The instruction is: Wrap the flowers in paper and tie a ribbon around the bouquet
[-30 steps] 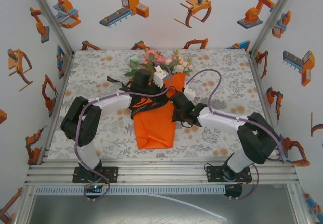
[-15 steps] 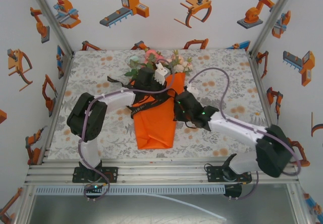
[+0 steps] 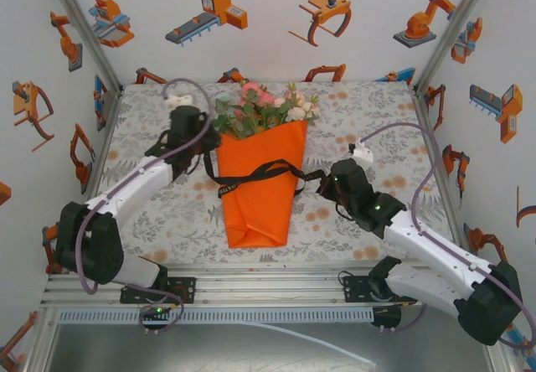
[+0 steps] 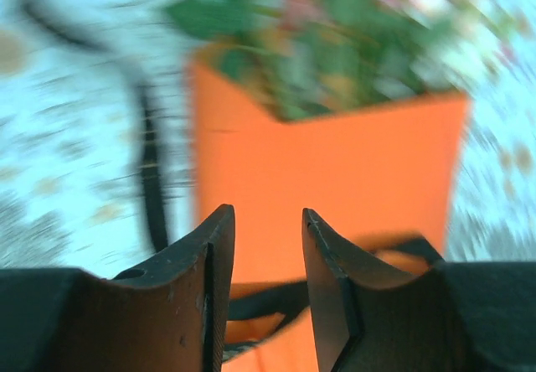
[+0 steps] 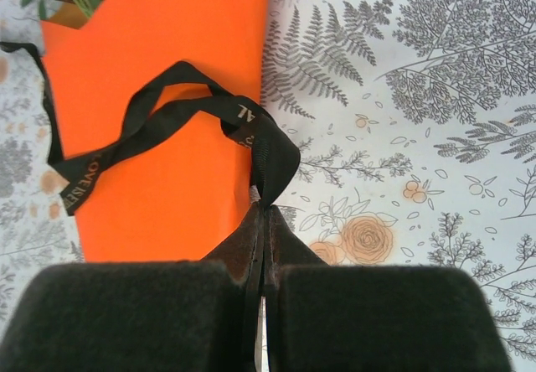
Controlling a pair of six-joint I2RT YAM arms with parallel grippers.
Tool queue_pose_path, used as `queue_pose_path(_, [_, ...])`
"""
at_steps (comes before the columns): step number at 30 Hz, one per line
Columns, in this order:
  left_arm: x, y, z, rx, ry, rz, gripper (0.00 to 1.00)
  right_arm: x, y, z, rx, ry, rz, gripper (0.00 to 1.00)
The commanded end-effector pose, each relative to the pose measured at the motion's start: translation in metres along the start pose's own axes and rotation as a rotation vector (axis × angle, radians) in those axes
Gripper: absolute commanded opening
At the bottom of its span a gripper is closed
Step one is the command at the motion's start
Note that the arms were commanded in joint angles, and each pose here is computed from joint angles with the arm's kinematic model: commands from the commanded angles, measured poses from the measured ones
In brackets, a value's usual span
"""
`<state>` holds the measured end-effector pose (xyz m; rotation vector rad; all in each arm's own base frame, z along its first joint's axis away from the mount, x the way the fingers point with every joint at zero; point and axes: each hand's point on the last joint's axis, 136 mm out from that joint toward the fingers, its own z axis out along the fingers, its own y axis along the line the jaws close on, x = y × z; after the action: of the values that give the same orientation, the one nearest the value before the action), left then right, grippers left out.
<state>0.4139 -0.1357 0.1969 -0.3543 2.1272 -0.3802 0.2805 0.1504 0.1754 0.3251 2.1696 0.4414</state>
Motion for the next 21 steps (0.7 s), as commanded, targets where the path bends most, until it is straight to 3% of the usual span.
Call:
queue_pose_path(1, [0.047,0.077,0.011,-0.242,0.153,-0.253,0.39,-0.011,0.010,0.005,-0.009,-0.021,0.004,0.00])
queue_pose_path(6, [0.075,0.076,0.022,-0.298,0.281,-0.341,0.37,-0.005,0.012,0.012,-0.009,0.008,0.021,0.00])
queue_pose_path(8, [0.090,0.090,0.019,-0.386,0.306,-0.441,0.37,-0.004,0.012,0.012,-0.012,0.014,0.026,0.00])
queue_pose_path(12, [0.108,0.103,0.019,-0.462,0.320,-0.514,0.41,0.001,0.010,0.013,-0.012,0.032,0.040,0.00])
queue_pose_path(18, [0.125,0.080,0.045,-0.346,0.414,-0.549,0.42,0.002,0.012,0.015,-0.011,0.037,0.043,0.00])
queue_pose_path(21, [0.135,0.078,0.052,-0.337,0.449,-0.558,0.36,-0.001,0.014,0.015,-0.011,0.032,0.039,0.00])
